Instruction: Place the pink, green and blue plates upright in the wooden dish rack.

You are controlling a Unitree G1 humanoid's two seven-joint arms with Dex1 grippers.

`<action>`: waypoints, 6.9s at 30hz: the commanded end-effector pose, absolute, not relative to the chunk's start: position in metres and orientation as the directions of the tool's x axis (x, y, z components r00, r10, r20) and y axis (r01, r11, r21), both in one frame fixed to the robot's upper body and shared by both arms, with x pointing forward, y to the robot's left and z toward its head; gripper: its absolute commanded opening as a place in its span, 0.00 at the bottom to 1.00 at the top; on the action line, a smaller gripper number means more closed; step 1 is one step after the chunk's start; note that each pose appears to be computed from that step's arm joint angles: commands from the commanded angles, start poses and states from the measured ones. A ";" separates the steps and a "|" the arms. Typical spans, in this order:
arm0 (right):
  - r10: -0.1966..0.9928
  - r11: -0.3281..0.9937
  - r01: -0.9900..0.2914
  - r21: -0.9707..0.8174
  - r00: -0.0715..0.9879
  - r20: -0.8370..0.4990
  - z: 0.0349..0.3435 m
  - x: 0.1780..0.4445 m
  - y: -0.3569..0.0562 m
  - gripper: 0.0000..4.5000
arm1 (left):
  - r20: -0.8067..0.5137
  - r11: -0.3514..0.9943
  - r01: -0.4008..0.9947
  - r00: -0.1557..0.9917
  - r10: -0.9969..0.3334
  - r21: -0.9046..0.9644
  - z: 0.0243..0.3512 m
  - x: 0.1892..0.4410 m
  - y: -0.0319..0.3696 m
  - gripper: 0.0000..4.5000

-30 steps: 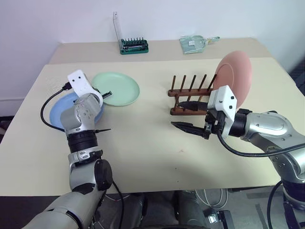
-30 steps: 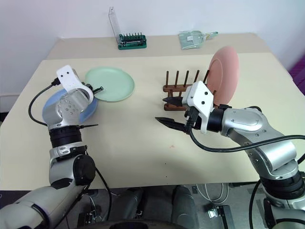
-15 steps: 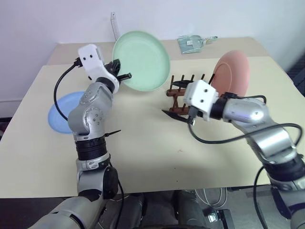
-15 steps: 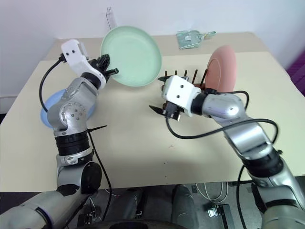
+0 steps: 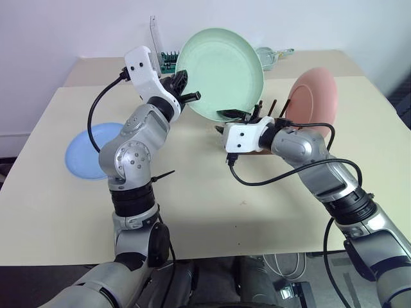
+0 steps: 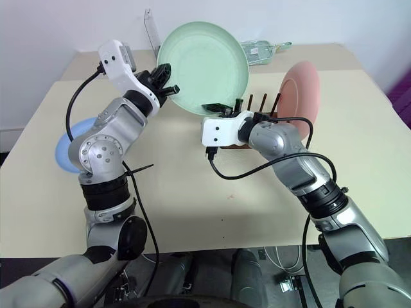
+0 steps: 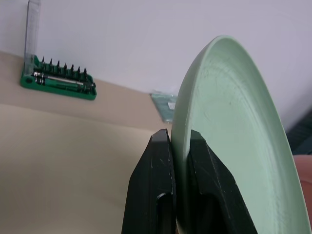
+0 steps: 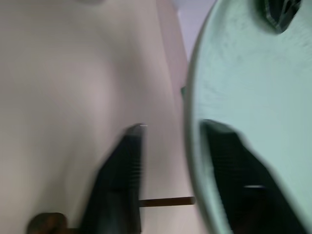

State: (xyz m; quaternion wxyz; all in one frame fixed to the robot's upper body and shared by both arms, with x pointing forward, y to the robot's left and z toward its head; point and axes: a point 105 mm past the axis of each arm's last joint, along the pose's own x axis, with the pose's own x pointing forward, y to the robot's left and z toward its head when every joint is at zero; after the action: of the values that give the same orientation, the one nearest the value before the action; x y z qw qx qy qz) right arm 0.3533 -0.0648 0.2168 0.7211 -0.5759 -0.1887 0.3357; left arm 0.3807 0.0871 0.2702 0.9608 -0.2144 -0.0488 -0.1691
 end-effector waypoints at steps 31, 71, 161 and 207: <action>0.616 0.734 -0.658 0.165 0.749 0.246 0.297 0.315 -0.154 0.00 | -0.091 0.482 0.871 0.490 -0.867 0.097 0.163 0.304 0.069 0.69; 0.678 0.628 -0.385 -0.677 0.697 0.233 0.347 0.331 -0.131 0.42 | 0.094 0.983 0.092 0.993 -0.078 -0.159 0.197 0.368 0.195 0.99; 0.657 0.613 -0.747 0.258 0.663 0.359 0.307 0.324 -0.074 0.00 | 0.020 0.812 0.562 0.820 -0.572 0.159 0.157 0.337 0.121 0.64; 0.451 0.841 -0.463 -0.279 0.886 -0.110 0.180 0.277 -0.262 0.68 | -0.175 0.749 0.618 0.786 -0.593 0.238 0.106 0.323 0.127 0.66</action>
State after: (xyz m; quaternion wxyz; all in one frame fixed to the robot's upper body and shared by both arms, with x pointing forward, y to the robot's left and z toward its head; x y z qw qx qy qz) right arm 0.2721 -0.2627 0.1694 0.9599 -0.1287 0.0471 0.2446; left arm 0.3260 0.1251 0.0968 0.9358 0.1249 0.0640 -0.3233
